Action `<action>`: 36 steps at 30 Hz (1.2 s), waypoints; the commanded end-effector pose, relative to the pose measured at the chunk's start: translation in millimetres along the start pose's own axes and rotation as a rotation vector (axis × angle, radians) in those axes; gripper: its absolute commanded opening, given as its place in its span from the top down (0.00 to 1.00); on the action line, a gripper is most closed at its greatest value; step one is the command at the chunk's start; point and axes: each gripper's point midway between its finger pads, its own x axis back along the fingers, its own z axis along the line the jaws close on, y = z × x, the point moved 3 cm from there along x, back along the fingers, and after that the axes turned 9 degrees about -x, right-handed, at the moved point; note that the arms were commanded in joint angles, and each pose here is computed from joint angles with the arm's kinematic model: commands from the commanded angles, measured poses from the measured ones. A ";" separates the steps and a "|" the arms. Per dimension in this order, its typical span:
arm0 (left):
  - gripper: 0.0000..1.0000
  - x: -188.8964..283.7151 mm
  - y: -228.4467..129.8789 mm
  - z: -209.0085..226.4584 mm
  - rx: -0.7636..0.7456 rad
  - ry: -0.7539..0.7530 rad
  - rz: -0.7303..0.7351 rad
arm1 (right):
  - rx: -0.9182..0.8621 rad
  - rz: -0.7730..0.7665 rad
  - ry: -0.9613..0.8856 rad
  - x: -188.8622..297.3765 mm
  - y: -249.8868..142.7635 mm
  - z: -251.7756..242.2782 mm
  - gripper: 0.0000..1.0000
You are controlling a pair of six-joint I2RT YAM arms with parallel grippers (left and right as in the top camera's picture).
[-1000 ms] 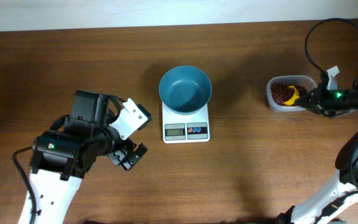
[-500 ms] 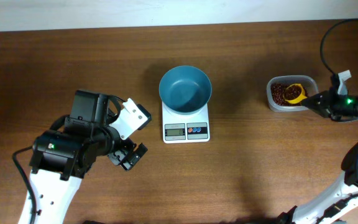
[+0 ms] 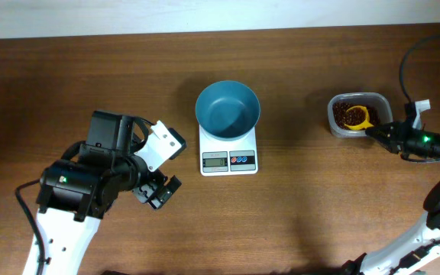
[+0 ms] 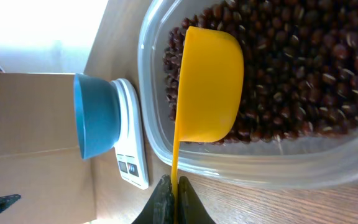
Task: Scoop item into bowl and weigh 50g on scale
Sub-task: 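Lift the filled scoop out of the tub with the right gripper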
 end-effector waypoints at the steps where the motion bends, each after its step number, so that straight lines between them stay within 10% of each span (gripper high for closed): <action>1: 0.01 2.9 3.4 4.0 -0.017 0.011 -0.009 | 0.012 -0.017 0.081 -0.6 1.9 7.8 0.96; 36: 0.01 2.9 3.4 4.0 -0.017 0.011 -0.009 | 0.057 -0.148 0.432 29.0 2.0 52.5 0.96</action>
